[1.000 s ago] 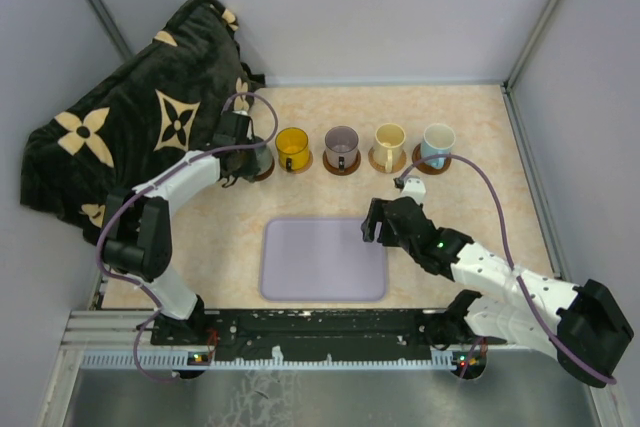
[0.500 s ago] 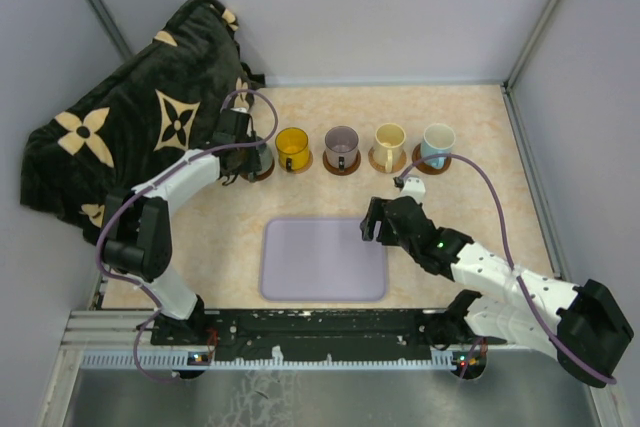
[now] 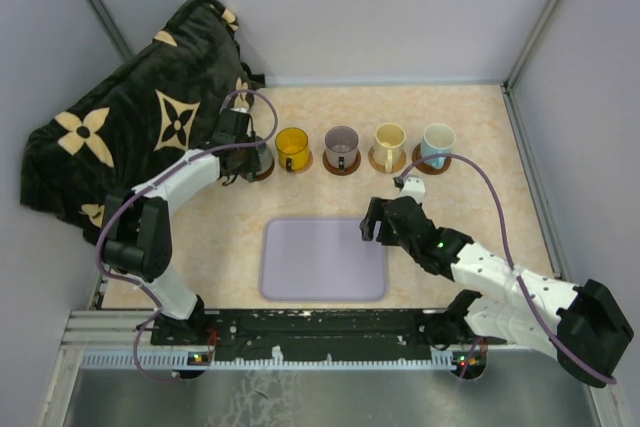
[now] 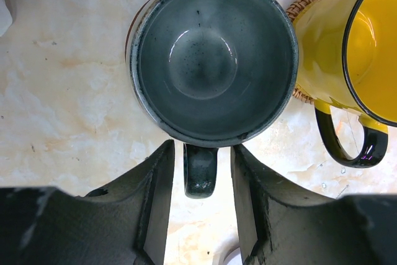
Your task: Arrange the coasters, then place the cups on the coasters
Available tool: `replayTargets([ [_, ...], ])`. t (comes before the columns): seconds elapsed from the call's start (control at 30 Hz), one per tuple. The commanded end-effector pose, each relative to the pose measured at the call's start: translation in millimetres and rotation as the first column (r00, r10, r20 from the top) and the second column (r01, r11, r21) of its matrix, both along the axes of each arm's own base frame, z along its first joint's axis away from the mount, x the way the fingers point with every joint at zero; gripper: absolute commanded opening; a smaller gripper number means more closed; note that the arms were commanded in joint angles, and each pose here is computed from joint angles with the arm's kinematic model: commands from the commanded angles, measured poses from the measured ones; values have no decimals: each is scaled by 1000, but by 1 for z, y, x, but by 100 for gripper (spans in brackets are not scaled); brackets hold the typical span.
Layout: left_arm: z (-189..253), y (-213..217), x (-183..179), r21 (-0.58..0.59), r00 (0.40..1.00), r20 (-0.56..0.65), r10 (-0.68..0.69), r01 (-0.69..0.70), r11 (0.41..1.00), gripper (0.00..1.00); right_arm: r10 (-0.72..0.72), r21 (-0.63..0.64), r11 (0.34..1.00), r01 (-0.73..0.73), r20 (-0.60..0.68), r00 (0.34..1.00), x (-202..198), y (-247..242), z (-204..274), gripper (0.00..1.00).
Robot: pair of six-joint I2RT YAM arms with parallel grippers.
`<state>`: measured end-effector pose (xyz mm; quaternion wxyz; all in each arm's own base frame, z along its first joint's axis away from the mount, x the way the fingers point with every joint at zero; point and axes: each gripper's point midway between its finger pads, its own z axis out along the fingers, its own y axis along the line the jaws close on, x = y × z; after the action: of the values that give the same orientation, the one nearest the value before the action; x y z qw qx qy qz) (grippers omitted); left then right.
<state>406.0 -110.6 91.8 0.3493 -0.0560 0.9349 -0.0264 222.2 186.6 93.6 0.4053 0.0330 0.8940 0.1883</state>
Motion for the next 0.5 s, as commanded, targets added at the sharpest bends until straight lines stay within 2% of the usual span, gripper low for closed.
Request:
replayTargets([
  [0.0,20,3,3,-7,999,46,1,-1,1000,47,-5,40,999,4,29,1000,4,7,9,74],
  [0.07,25,4,2,-6,998,55,0,0,1000,50,-10,37,999,9,30,999,5,6,11,75],
  [0.23,37,9,-2,4,997,71,12,-12,1000,66,-20,34,999,18,40,999,6,4,15,75],
  [0.47,55,14,-16,-9,994,104,27,-27,1000,76,-42,17,999,41,52,998,7,-3,21,75],
])
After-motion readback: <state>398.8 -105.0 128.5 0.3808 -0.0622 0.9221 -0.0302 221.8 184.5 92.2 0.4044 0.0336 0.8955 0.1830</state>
